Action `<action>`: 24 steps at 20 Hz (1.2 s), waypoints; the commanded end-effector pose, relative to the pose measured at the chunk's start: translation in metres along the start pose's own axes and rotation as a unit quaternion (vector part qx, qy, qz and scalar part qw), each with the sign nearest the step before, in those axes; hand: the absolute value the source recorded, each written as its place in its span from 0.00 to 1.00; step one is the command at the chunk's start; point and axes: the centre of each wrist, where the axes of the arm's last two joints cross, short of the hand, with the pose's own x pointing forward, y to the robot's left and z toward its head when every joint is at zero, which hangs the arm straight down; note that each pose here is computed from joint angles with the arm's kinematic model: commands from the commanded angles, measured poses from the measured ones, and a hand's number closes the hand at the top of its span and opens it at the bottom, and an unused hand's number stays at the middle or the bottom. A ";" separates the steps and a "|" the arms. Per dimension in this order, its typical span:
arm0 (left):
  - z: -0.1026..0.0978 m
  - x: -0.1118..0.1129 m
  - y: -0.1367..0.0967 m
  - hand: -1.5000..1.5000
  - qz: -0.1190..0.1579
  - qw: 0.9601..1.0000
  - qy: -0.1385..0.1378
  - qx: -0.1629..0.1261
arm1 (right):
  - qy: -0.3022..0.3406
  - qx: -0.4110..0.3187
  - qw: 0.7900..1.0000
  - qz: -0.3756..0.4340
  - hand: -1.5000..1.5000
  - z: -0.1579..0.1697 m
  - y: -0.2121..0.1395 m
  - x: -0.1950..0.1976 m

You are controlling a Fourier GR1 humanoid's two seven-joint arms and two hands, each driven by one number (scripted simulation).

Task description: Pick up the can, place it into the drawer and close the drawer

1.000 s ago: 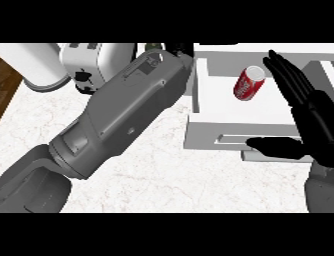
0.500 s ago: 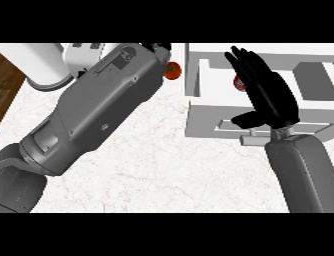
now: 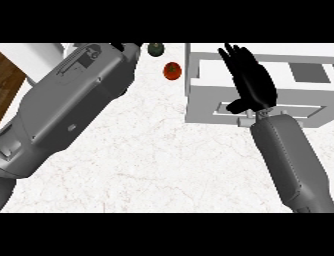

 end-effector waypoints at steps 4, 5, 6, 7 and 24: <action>0.002 -0.001 0.030 0.00 -0.005 1.000 -0.010 0.007 | 0.026 -0.014 0.999 0.024 0.00 -0.007 0.032 -0.019; 0.009 0.019 0.005 0.00 0.011 1.000 -0.012 -0.001 | 0.030 -0.018 0.999 0.026 0.00 -0.008 0.037 -0.018; 0.003 -0.006 0.035 0.00 -0.001 1.000 -0.001 0.002 | 0.030 -0.025 0.999 0.023 0.00 -0.004 0.047 -0.006; 0.007 0.011 0.024 0.00 0.002 1.000 0.002 -0.008 | 0.027 -0.020 0.999 0.021 0.00 -0.013 0.038 -0.012; 0.028 0.018 0.031 0.00 0.008 1.000 -0.005 -0.017 | 0.054 -0.103 0.992 0.053 0.00 -0.079 -0.022 -0.020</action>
